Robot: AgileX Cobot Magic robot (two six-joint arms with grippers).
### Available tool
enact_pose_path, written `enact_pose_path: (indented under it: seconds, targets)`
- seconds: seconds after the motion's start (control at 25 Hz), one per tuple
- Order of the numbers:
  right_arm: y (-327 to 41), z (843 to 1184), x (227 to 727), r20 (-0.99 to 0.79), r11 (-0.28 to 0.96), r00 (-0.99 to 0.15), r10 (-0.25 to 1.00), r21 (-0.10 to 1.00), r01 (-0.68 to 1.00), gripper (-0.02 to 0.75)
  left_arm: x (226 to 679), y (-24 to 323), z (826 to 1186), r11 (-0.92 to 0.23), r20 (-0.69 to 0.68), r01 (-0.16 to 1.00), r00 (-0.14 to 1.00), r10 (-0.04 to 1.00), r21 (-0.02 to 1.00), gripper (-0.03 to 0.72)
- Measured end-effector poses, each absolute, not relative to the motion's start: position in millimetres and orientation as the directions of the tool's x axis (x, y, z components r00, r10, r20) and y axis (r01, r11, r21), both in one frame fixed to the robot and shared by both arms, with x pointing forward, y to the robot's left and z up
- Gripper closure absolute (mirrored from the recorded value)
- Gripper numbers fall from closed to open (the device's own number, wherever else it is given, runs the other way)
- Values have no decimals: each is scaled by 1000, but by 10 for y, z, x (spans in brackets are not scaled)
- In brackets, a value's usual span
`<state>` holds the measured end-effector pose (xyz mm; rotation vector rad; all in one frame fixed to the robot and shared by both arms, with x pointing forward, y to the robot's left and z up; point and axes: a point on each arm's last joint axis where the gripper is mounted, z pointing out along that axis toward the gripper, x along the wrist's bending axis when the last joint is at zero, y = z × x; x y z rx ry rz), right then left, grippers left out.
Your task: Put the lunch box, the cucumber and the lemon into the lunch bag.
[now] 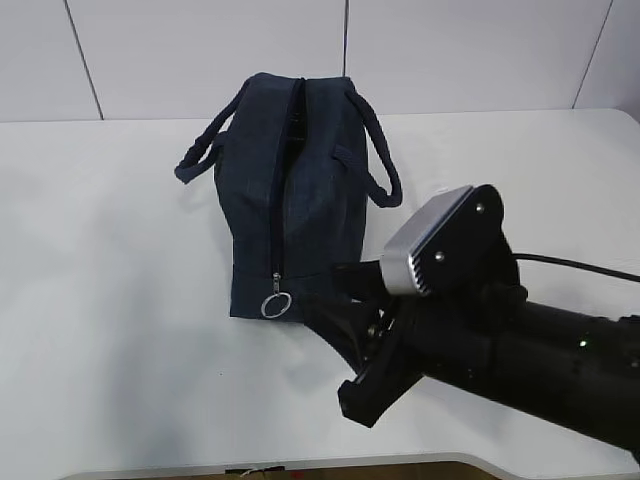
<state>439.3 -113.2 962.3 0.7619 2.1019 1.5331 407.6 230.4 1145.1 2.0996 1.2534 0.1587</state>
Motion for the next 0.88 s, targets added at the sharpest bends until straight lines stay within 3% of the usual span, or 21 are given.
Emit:
enact_pose_path:
  seconds: [0.36, 0.88]
  targets:
    - [-1030, 9179, 4474, 21, 253, -771, 636, 939, 234, 388, 4032, 2269, 11505, -270, -271, 724, 536, 799, 635, 454]
    - [-960, 8994, 4527, 43, 222, -780, 624, 948, 230, 388, 4047, 2254, 11525, -247, -284, 715, 535, 796, 655, 459]
